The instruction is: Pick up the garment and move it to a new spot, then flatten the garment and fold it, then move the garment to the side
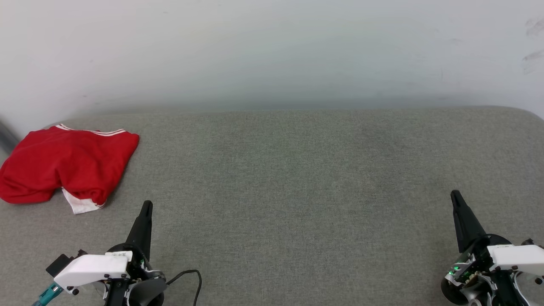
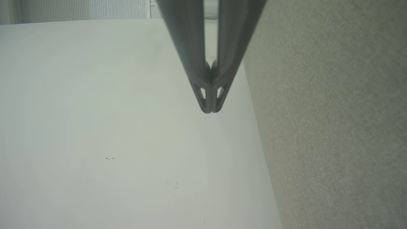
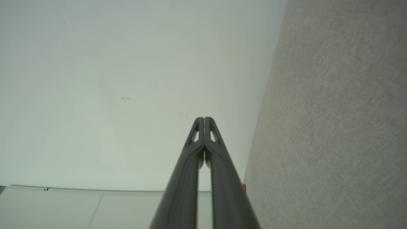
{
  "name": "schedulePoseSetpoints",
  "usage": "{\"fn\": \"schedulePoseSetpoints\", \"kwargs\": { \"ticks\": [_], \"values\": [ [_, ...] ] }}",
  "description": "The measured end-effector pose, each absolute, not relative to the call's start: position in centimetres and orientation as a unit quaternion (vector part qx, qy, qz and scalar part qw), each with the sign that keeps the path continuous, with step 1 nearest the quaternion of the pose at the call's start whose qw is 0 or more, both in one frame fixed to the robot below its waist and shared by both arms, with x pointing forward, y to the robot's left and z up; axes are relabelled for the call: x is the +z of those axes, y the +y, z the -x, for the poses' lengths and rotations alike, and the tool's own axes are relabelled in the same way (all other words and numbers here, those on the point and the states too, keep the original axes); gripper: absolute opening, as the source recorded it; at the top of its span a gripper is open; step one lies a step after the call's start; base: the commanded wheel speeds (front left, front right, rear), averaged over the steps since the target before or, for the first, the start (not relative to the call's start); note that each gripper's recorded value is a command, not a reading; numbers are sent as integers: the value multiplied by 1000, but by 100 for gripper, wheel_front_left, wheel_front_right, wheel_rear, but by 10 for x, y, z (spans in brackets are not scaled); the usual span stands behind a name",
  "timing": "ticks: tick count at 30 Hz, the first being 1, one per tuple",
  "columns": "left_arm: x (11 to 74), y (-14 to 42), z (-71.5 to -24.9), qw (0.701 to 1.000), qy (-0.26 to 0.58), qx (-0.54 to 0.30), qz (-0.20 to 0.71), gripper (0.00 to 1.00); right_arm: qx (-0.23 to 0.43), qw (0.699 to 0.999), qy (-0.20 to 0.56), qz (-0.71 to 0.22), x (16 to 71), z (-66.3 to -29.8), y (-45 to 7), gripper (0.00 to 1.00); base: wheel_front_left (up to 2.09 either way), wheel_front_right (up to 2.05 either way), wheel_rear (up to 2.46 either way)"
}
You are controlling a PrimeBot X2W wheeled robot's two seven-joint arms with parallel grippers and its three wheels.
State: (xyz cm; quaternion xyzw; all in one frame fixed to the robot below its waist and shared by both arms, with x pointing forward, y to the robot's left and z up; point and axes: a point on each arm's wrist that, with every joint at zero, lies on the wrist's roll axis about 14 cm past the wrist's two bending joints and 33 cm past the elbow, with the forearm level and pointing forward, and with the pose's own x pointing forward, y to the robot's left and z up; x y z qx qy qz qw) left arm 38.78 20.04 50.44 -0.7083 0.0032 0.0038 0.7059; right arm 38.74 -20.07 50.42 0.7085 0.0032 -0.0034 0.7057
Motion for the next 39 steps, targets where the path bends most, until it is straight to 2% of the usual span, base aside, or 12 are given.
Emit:
{"fn": "schedulePoseSetpoints", "kwargs": {
  "ticks": [29,30,35,39],
  "values": [
    [504,200,-388,706,3,4,708,0,-3,706,3,-708,504,-387,-201,0,0,0,0],
    [504,200,-388,706,4,4,708,100,-4,706,3,-709,504,-387,-201,100,0,0,0],
    [480,199,-376,703,29,31,710,100,-31,704,26,-709,480,-375,-201,100,0,0,0],
    [481,199,-376,709,24,34,704,100,-31,707,22,-706,482,-375,-199,100,0,0,0]
  ]
}}
